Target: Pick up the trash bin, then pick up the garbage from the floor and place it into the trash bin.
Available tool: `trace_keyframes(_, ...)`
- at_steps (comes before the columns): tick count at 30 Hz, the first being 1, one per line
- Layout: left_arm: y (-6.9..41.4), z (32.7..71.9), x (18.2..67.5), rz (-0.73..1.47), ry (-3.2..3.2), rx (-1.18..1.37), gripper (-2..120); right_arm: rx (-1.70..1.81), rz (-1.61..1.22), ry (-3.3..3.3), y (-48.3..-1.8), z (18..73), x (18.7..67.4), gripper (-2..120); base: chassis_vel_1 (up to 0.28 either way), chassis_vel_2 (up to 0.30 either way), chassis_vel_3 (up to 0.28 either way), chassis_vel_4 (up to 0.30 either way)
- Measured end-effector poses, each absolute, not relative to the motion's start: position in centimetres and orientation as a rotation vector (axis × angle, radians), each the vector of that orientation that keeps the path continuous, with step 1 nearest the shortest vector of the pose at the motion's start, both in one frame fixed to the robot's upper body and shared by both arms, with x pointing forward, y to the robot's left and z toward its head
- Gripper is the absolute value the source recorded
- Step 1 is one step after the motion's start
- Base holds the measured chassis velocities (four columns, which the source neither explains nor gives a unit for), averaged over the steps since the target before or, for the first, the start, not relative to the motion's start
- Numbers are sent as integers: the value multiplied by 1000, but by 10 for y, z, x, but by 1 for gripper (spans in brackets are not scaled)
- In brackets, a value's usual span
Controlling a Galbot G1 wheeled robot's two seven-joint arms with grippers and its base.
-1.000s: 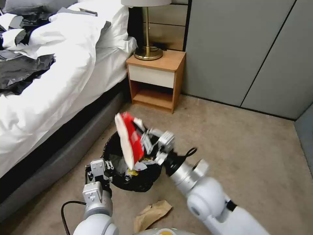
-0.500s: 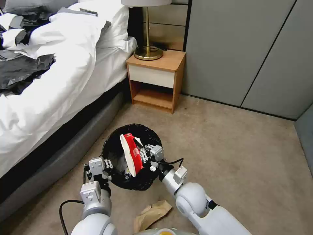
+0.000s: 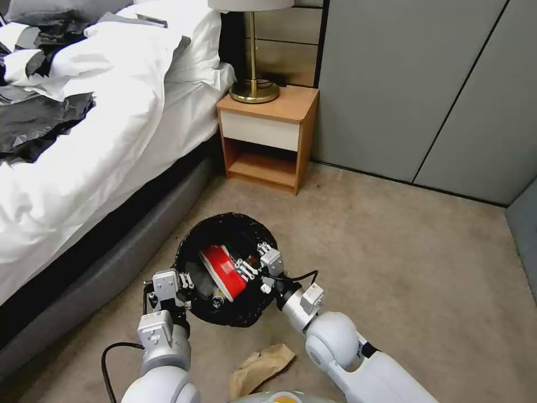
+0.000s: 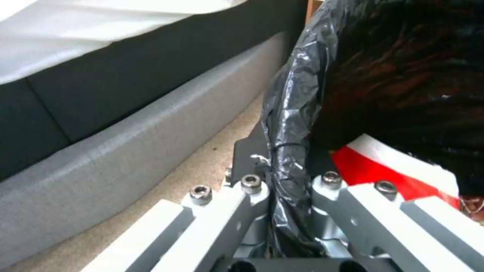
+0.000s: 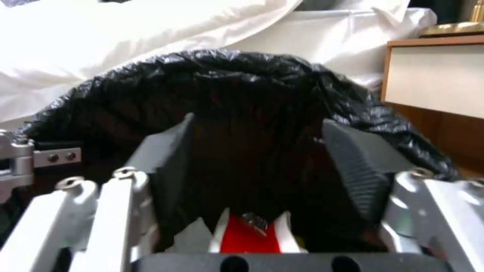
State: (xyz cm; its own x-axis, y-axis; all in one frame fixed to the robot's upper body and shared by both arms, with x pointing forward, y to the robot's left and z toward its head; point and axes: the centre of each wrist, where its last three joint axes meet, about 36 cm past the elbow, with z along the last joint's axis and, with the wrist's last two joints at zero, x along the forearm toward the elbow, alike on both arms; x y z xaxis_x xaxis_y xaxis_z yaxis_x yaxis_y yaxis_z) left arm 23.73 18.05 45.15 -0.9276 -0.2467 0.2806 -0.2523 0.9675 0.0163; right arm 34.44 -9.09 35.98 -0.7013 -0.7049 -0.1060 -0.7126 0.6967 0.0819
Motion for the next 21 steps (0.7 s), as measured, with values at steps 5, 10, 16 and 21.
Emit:
trace_keyframes(5, 180, 451, 237, 27, -2832, 366, 3, -1189, 175, 2803, -91, 369, 341, 88, 0, 0, 0, 0)
trace_keyframes(10, 179, 452, 237, 24, -2830, 365, 3, -1191, 154, 2722, -92, 395, 338, 100, 0, 0, 0, 0)
trace_keyframes(16, 179, 451, 236, 18, -2827, 367, 3, -1045, 168, 2573, -100, 458, 334, 100, 0, 0, 0, 0)
trace_keyframes(21, 178, 450, 235, 16, -2820, 367, 3, -715, 125, 2587, -125, 480, 322, 100, 0, 0, 0, 0)
